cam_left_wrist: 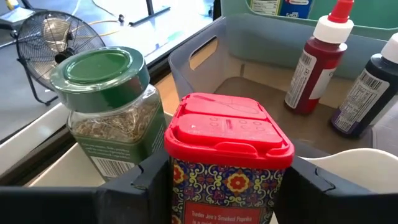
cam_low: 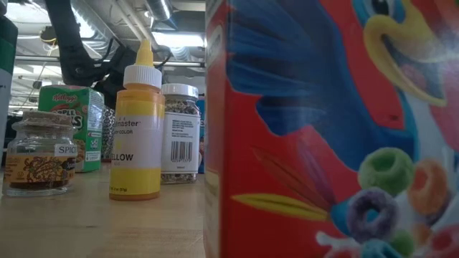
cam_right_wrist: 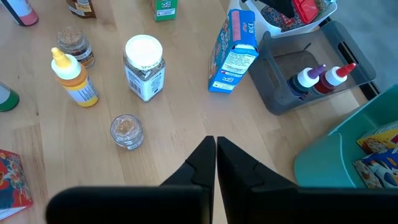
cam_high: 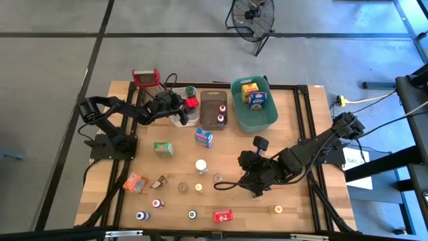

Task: Pick & Place Kitchen Items
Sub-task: Put the red spice can into the left white bin, then put the blue cereal box into the right green bin

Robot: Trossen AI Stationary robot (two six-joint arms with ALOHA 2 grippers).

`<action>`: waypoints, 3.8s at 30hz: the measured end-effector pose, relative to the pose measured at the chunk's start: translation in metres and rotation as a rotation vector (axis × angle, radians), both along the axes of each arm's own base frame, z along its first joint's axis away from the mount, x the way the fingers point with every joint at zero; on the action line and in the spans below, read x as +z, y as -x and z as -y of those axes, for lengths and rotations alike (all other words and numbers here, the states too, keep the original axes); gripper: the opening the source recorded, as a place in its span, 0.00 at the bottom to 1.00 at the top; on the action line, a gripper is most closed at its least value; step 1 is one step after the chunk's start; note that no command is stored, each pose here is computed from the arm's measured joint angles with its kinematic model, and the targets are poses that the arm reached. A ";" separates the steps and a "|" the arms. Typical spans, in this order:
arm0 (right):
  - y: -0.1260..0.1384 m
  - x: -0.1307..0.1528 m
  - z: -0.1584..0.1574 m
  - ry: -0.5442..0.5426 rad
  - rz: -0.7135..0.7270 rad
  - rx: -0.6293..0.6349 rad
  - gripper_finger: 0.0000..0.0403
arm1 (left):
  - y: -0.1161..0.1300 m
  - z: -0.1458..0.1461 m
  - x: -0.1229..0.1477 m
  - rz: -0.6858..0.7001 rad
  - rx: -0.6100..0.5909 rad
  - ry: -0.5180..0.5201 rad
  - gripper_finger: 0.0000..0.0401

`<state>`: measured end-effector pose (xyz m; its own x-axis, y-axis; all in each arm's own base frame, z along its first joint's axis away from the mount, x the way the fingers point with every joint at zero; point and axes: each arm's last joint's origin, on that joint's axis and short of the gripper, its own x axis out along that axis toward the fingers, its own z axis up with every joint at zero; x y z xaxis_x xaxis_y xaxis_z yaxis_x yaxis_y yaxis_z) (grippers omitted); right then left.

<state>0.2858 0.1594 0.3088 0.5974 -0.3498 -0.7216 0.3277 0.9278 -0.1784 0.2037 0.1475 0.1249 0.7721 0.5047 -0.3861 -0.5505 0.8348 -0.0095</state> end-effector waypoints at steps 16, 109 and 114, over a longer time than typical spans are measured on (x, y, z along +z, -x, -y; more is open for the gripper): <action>0.000 0.000 0.000 0.000 0.000 0.000 0.05 | 0.000 0.000 0.000 -0.004 0.005 0.005 0.62; 0.000 0.000 0.000 0.036 -0.012 0.031 0.05 | -0.023 0.099 0.066 -0.133 -0.663 -0.095 0.73; 0.000 0.000 0.000 0.037 -0.011 0.031 0.05 | -0.028 0.097 0.061 -0.158 -0.642 -0.104 0.73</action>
<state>0.2859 0.1593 0.3090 0.6005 -0.3580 -0.7150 0.2971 0.9301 -0.2161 0.2316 0.0505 0.1861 0.8698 0.0042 -0.4934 0.0681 0.9894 0.1285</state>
